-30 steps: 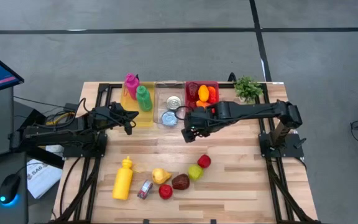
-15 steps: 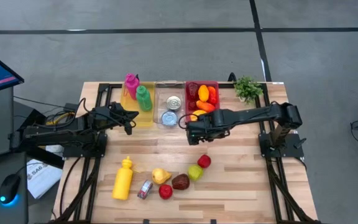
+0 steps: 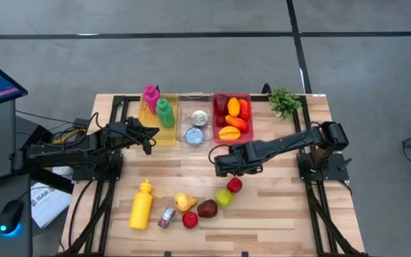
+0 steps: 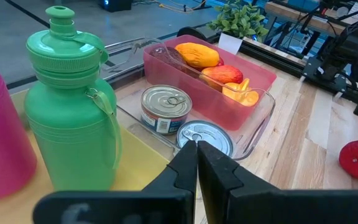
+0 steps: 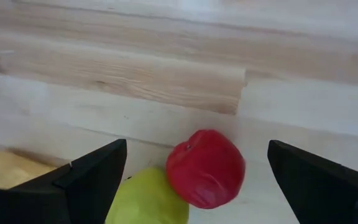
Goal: Pick & Place Food Item
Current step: Put the top red apple into the pink bin
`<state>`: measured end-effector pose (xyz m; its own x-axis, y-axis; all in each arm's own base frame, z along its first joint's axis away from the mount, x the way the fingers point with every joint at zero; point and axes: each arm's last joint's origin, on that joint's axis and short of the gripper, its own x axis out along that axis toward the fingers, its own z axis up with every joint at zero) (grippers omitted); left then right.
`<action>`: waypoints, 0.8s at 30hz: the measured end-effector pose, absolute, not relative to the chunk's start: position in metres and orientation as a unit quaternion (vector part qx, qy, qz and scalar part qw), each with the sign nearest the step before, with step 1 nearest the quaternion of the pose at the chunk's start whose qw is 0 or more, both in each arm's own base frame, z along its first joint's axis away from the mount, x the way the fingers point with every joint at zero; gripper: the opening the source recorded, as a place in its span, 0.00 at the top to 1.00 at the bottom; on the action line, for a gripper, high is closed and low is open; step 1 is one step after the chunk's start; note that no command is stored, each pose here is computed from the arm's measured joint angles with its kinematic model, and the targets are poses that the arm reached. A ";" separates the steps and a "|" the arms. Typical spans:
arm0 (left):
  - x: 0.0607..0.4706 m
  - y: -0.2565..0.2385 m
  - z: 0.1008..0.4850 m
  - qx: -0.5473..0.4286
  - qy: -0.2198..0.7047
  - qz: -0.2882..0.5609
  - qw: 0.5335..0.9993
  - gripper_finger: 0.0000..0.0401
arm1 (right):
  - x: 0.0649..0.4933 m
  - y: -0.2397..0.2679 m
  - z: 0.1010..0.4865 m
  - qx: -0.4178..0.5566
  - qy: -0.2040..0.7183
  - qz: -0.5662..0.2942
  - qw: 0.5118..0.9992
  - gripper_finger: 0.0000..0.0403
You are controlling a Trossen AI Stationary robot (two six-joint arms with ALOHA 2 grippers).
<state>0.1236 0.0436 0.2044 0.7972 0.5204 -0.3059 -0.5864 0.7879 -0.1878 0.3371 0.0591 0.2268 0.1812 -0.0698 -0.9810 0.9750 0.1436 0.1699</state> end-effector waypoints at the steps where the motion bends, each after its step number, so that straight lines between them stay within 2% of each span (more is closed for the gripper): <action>1: 0.124 0.044 0.205 -0.138 0.120 0.295 0.938 0.99 | 0.335 0.061 0.223 0.490 0.464 -0.445 0.589 0.05; 17: 0.124 0.044 0.204 -0.138 0.120 0.295 0.938 0.99 | 0.321 0.089 0.192 0.540 0.442 -0.468 0.542 0.05; 24: 0.124 0.044 0.204 -0.138 0.120 0.295 0.938 0.99 | 0.320 0.090 0.179 0.553 0.433 -0.454 0.548 0.05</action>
